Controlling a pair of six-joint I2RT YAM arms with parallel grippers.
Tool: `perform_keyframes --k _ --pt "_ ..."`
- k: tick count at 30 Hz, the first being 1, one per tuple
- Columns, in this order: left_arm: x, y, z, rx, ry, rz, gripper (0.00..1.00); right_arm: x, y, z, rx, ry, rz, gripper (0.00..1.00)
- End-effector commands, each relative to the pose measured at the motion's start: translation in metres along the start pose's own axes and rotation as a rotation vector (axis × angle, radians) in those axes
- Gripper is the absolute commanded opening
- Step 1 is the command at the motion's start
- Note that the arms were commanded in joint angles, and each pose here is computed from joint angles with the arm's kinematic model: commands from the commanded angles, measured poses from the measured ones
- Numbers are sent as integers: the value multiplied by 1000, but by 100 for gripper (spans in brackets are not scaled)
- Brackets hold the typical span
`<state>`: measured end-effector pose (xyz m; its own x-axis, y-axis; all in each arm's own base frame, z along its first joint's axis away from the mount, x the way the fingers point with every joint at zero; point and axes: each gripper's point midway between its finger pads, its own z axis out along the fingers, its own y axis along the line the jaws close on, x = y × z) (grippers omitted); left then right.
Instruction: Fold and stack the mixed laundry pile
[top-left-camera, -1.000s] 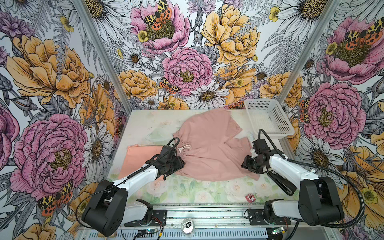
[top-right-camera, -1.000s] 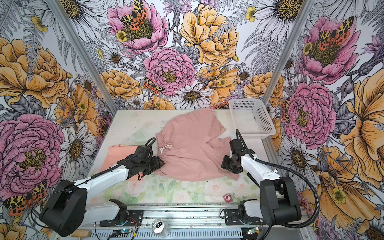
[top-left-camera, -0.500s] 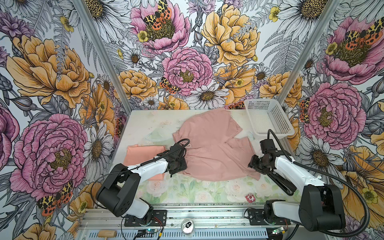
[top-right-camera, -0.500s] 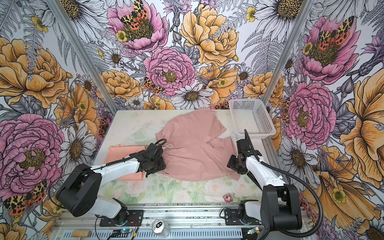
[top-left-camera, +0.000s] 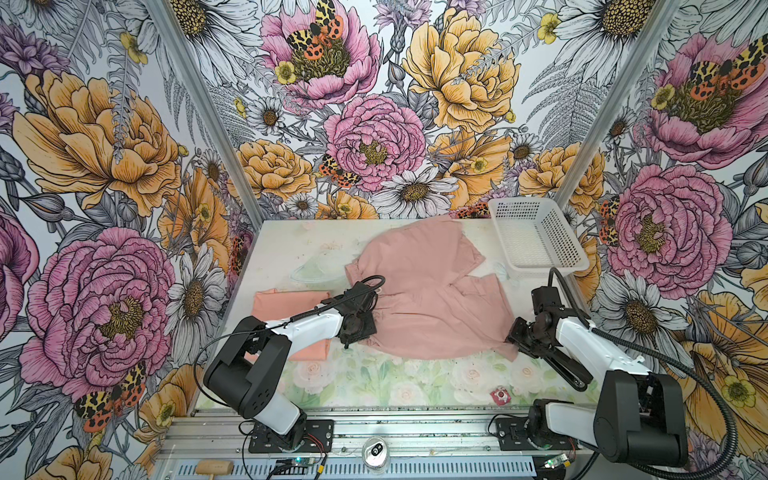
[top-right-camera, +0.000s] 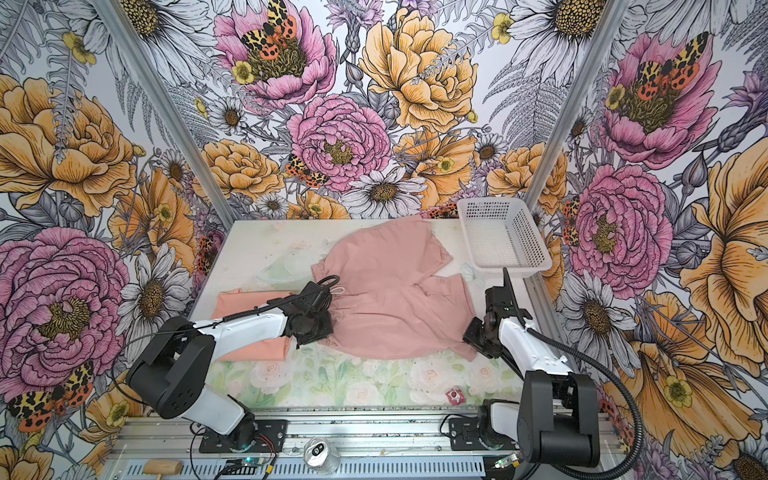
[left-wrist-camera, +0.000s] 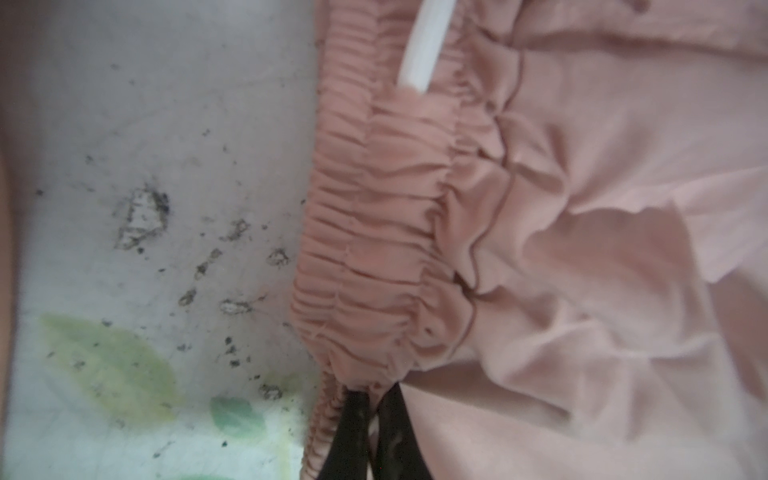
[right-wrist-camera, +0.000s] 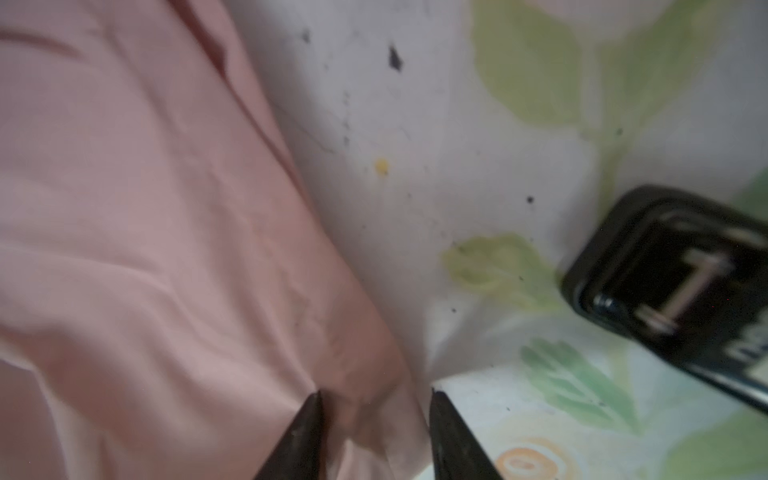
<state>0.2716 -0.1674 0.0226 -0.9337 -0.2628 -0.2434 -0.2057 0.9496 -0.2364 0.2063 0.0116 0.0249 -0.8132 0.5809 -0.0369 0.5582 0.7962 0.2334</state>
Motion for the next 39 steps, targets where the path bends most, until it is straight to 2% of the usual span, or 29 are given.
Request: perform_keyframes --k 1,2,3,4,9,12,16,18,24,30,34,39 --pt "18 42 12 -148 62 23 0 -15 -3 -6 25 -84 23 27" --pt "17 43 10 -150 59 26 0 -20 -5 -12 35 -118 30 19" --pt "15 43 7 -150 51 29 0 -27 -5 -21 38 -161 39 7" --pt "14 43 4 -152 46 33 0 -32 -5 -29 40 -196 44 0" --pt "4 44 -13 -162 -1 53 0 -55 0 -70 60 -311 21 0" --pt "2 48 -20 -177 -15 60 0 -64 -1 -87 113 -331 -21 0" --pt "0 48 -25 -169 -21 65 0 -73 -8 -98 157 -363 -28 37" --pt "2 45 -26 -154 -17 70 0 -72 -2 -99 123 -359 -27 47" --pt "5 33 -29 -121 -14 85 0 -36 22 -74 -33 -225 -18 50" --pt "1 43 -33 -136 -33 66 0 5 18 -45 -102 -145 6 53" --pt "2 56 -32 -161 -21 64 0 5 17 -37 -115 -148 20 55" --pt "3 63 -29 -169 -3 59 0 -12 29 -31 -115 -139 -20 56"
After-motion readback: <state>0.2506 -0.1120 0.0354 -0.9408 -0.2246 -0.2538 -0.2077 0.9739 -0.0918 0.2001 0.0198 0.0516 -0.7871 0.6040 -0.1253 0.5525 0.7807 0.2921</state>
